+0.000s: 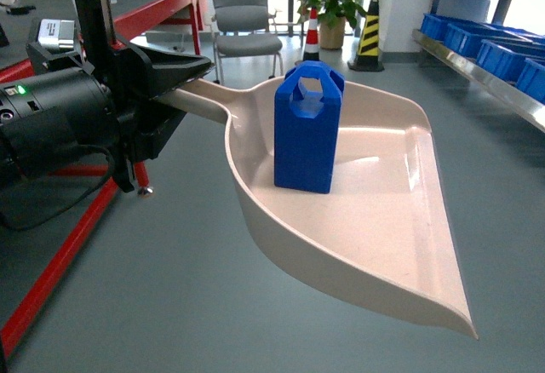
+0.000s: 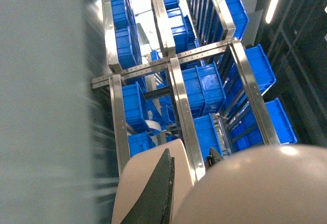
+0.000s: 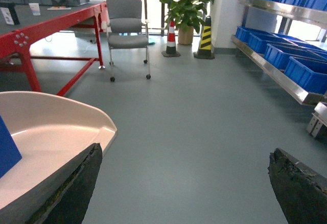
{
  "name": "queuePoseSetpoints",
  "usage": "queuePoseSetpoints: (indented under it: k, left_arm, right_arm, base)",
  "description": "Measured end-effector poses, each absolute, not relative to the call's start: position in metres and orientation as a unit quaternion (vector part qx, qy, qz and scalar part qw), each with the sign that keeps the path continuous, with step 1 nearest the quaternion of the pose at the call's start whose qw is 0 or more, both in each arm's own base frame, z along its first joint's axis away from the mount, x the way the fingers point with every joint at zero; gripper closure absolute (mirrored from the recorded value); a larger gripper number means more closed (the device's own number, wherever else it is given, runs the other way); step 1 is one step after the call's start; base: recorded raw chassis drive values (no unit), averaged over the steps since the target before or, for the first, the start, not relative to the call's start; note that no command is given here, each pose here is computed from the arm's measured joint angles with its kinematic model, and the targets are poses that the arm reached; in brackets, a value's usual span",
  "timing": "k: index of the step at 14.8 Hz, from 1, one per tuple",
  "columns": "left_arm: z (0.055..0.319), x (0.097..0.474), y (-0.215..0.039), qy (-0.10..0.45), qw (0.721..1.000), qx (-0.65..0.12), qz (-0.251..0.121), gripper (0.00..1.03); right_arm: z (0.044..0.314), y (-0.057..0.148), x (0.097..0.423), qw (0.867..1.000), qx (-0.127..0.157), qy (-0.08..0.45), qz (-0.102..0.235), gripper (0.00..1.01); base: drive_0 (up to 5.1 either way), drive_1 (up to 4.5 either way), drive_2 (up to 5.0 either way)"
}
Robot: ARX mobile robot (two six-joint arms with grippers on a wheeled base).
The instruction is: Place part in tray to right shelf
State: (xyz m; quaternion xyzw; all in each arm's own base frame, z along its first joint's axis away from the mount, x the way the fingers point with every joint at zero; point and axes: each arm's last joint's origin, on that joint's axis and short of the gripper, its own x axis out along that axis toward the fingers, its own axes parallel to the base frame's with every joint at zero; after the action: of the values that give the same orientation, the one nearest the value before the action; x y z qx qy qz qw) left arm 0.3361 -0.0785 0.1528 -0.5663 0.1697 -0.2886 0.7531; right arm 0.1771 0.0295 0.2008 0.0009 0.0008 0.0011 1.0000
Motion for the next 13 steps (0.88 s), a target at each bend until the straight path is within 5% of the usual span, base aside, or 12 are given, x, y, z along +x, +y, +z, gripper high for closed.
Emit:
queuePoseSetpoints:
  k: [13]
  left_arm:
    - [0.1527,0.3360,-0.0788,0.172,0.753,-0.566,-0.289,0.88]
  right_arm:
    - [0.2006,0.0295,0.1772,1.000,0.001,0.002,0.001,0.03]
  base:
    - [0.0,4.05,-4.0]
